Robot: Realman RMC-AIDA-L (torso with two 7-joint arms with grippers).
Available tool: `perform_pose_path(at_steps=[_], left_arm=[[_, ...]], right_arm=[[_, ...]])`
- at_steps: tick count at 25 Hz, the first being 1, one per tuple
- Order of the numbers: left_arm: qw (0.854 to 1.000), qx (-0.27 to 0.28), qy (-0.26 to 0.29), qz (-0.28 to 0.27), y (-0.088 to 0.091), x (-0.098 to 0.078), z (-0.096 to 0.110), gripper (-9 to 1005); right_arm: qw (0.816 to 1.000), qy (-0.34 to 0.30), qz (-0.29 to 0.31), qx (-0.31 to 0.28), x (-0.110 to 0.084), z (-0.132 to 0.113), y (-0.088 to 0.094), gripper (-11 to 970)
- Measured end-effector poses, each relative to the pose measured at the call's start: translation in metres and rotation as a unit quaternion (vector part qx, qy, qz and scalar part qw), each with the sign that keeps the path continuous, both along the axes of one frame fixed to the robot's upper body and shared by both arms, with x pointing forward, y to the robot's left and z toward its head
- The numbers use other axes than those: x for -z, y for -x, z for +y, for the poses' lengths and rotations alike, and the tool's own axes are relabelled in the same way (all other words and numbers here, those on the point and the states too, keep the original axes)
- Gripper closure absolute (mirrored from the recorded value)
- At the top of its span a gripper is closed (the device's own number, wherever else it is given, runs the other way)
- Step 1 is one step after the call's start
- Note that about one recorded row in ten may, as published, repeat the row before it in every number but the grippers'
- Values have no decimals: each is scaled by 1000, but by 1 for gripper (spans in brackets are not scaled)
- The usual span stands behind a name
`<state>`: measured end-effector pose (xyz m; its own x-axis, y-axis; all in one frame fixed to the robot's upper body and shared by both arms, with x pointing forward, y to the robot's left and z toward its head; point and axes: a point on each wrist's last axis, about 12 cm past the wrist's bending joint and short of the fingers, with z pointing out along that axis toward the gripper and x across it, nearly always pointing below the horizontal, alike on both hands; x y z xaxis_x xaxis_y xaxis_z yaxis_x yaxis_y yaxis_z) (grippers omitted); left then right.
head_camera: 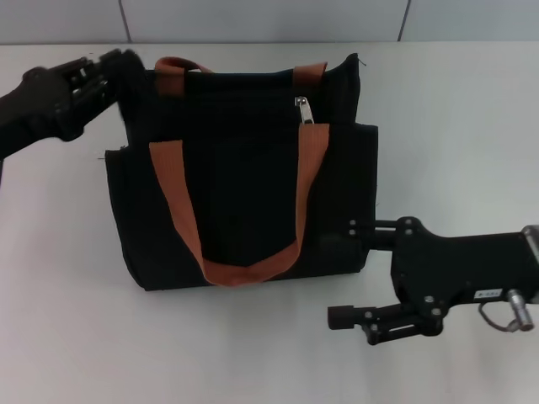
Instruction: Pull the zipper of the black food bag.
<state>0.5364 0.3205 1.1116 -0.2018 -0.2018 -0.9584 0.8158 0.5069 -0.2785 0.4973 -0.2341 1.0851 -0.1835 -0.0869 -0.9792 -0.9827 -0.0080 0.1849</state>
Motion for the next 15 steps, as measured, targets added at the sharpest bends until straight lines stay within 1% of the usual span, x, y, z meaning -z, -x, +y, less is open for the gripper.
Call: perform_pose_path(at_steps=[1,2,3,8,10,11,12,13,14,15], left_arm=[[1000,4,-14,17,2,-1,11,852],[1000,4,-14,17,2,-1,11,814],[1000,6,-21,23,3,-3,16,775],[995,28,-69,67,11,-18,55,607],[994,26,-76,74,16,-23,67,552],[995,24,-68,70,23,-25,74,531],[995,24,-68,70,23,-25,74,509],[996,26,-61,63,28,-26,75,487],[997,38,-52,40,35,-26,74,466],[997,45,-49,30,38,-25,71,444]], right_arm=[[1000,5,-3,0,3,2,0,149],[1000,5,-3,0,3,2,0,149],[1000,9,-4,-1,4,3,0,149],[1000,24,-6,-14,6,8,-2,150],[999,30,-8,-17,7,10,-3,150],[999,33,-13,-17,8,11,-3,150],[999,33,-13,-17,8,11,-3,150],[999,33,-16,-16,8,12,-3,150],[999,33,-17,-14,9,12,-4,150],[999,33,-18,-11,10,13,-4,150]])
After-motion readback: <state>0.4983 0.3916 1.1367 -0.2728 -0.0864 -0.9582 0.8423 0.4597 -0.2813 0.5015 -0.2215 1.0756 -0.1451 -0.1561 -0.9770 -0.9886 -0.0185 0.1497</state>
